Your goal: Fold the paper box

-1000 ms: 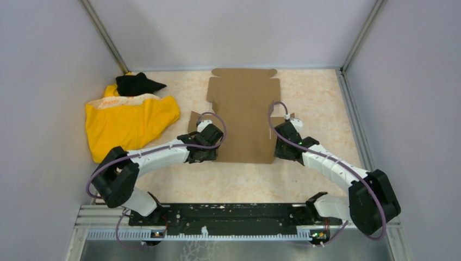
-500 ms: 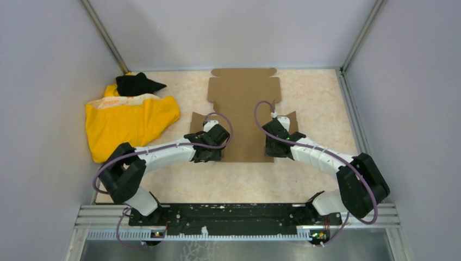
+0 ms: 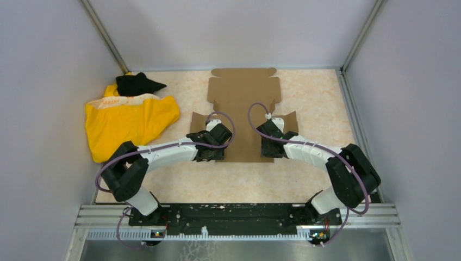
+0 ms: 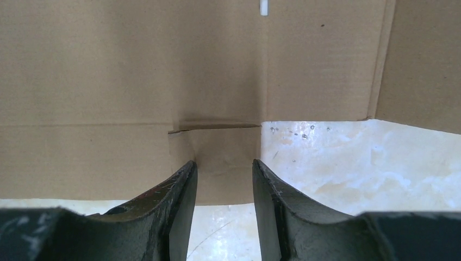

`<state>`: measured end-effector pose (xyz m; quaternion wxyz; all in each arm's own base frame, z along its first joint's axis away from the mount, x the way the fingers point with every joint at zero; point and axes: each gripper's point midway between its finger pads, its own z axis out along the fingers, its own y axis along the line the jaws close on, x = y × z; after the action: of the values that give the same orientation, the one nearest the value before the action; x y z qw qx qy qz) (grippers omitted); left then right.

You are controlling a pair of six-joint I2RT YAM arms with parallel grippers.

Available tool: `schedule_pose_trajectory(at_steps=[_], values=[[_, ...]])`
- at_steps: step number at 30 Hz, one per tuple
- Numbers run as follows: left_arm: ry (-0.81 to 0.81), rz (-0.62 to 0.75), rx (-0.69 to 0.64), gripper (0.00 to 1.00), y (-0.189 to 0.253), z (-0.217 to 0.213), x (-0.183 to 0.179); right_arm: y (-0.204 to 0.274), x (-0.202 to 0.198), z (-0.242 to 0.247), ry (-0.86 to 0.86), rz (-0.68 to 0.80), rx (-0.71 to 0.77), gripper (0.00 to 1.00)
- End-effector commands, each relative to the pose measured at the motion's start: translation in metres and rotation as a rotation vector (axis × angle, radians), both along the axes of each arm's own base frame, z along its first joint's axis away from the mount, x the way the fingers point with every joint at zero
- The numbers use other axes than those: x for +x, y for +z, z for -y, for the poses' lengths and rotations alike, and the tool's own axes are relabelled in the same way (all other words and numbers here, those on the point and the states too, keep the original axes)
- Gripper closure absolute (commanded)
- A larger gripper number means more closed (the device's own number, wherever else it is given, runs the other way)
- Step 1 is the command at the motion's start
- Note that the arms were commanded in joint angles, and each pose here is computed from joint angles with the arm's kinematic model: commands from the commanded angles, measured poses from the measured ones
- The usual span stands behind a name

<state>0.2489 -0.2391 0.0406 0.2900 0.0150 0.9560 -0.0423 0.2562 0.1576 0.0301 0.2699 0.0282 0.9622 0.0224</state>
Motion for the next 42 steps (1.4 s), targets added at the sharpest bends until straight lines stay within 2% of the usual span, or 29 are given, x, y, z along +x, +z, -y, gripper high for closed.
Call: schedule_pose_trajectory(at_steps=[1, 8, 15, 24, 36, 42], values=[[-0.016, 0.003, -0.053, 0.51, 0.0, 0.02, 0.003, 0.004, 0.012, -0.02, 0.018, 0.034, 0.038, 0.57], [-0.021, -0.003, -0.094, 0.51, -0.007, 0.026, 0.001, -0.012, 0.005, -0.021, 0.026, -0.002, 0.025, 0.56], [-0.017, -0.015, -0.134, 0.45, -0.023, 0.024, -0.008, -0.023, -0.002, -0.031, 0.057, -0.025, 0.031, 0.54], [0.005, -0.025, -0.138, 0.48, -0.036, 0.018, -0.014, -0.034, -0.011, -0.035, 0.079, -0.053, 0.041, 0.54], [0.028, -0.023, 0.063, 0.47, -0.04, 0.005, -0.012, -0.044, -0.016, -0.036, 0.099, -0.071, 0.043, 0.53], [0.03, -0.025, 0.099, 0.48, -0.044, 0.004, -0.013, -0.047, -0.018, -0.035, 0.103, -0.075, 0.048, 0.53]])
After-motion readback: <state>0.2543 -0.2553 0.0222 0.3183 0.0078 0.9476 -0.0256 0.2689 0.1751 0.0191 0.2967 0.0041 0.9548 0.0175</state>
